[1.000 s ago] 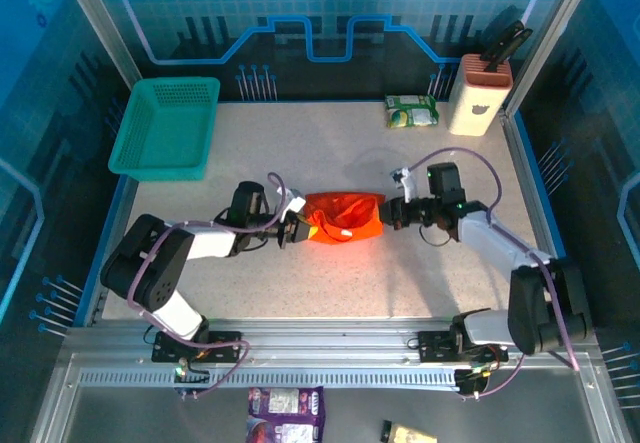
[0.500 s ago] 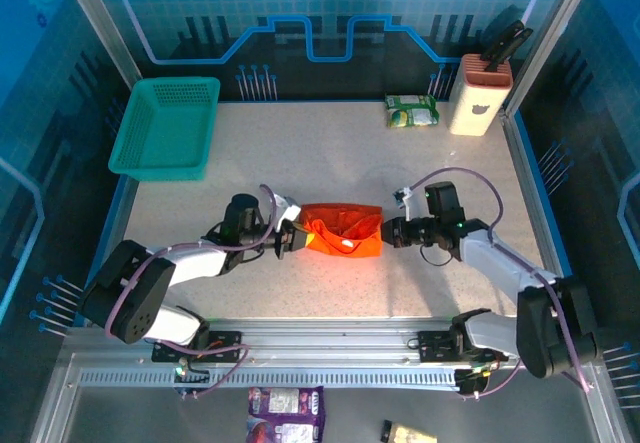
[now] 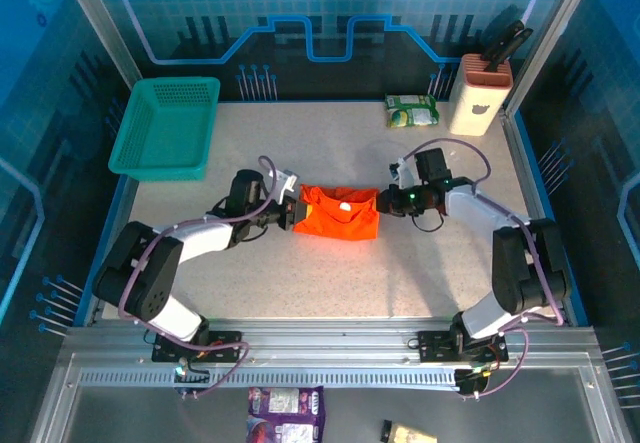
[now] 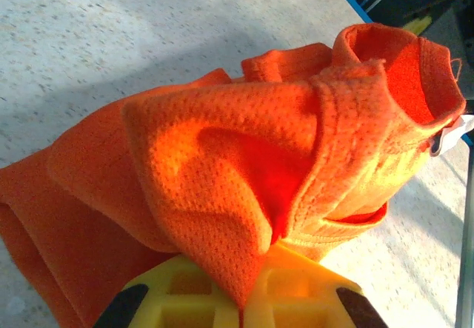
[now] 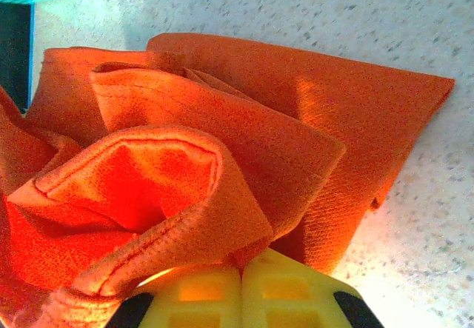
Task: Fold the inside-out t-shirt
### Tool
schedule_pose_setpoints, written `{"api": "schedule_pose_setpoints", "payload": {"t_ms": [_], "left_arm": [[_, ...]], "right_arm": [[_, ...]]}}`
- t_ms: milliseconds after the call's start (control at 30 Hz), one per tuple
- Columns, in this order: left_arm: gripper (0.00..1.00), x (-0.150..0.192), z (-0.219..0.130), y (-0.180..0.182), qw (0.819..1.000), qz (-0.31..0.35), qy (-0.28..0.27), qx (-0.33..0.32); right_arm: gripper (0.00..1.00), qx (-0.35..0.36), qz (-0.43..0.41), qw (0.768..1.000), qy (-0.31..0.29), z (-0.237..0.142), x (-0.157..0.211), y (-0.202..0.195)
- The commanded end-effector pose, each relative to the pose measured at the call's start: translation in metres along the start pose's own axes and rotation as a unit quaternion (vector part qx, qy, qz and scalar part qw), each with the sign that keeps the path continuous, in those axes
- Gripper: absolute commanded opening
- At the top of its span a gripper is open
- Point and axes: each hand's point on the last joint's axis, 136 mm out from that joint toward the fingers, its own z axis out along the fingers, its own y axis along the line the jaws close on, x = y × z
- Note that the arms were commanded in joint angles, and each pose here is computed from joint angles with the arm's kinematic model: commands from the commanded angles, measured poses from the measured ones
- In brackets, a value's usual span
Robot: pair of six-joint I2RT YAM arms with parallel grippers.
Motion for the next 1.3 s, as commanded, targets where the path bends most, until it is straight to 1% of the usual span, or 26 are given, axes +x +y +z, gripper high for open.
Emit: {"api": "schedule_pose_setpoints", "payload": {"t_ms": [0, 100, 233, 300, 367, 433, 533, 700, 833, 967, 1067, 1167, 1200, 1267], "left_arm": [[0.00, -0.010, 0.006, 0.014, 0.999, -0.036, 0.014, -0.016], [0.00, -0.015, 0.010, 0.032, 0.996, -0.077, 0.022, -0.040], [0.00, -0.024, 0.022, 0.040, 0.994, -0.098, 0.034, -0.032], [0.00, -0.028, 0.031, 0.047, 0.992, -0.109, 0.045, -0.036], [0.00, -0.031, 0.043, 0.060, 0.989, -0.127, 0.058, -0.048], [0.00, -0.029, 0.053, 0.079, 0.982, -0.160, 0.076, -0.067], [0.04, -0.026, 0.068, 0.095, 0.971, -0.198, 0.110, -0.080], [0.08, -0.006, 0.077, 0.107, 0.951, -0.230, 0.181, -0.095], [0.10, 0.007, 0.071, 0.103, 0.945, -0.236, 0.207, -0.097], [0.11, 0.017, 0.051, 0.088, 0.943, -0.241, 0.207, -0.097], [0.14, 0.037, 0.036, 0.072, 0.936, -0.268, 0.208, -0.089], [0.20, 0.054, 0.024, 0.054, 0.931, -0.298, 0.195, -0.081], [0.23, 0.057, 0.020, 0.049, 0.931, -0.302, 0.188, -0.082], [0.33, 0.054, 0.011, 0.042, 0.934, -0.304, 0.169, -0.084]], "right_arm": [[0.00, 0.018, 0.041, 0.999, 0.028, 0.003, -0.001, -0.011], [0.00, 0.022, 0.053, 0.998, 0.031, 0.008, -0.007, -0.014], [0.00, 0.023, 0.057, 0.998, 0.031, 0.016, -0.021, -0.017], [0.00, 0.033, 0.066, 0.997, 0.030, 0.022, -0.027, -0.026], [0.00, 0.053, 0.091, 0.994, 0.023, 0.028, -0.033, -0.043], [0.00, 0.073, 0.128, 0.989, 0.018, 0.033, -0.035, -0.065], [0.00, 0.102, 0.164, 0.981, 0.021, 0.041, -0.032, -0.089], [0.00, 0.117, 0.182, 0.976, 0.034, 0.044, -0.019, -0.101], [0.00, 0.118, 0.181, 0.976, 0.032, 0.038, -0.013, -0.100], [0.00, 0.111, 0.152, 0.982, 0.030, 0.028, -0.018, -0.089], [0.01, 0.095, 0.131, 0.986, 0.048, 0.022, -0.018, -0.077], [0.09, 0.106, 0.108, 0.986, 0.067, 0.011, -0.014, -0.069], [0.13, 0.112, 0.103, 0.986, 0.070, 0.006, -0.014, -0.066], [0.22, 0.127, 0.093, 0.985, 0.072, -0.007, -0.013, -0.060]]}}
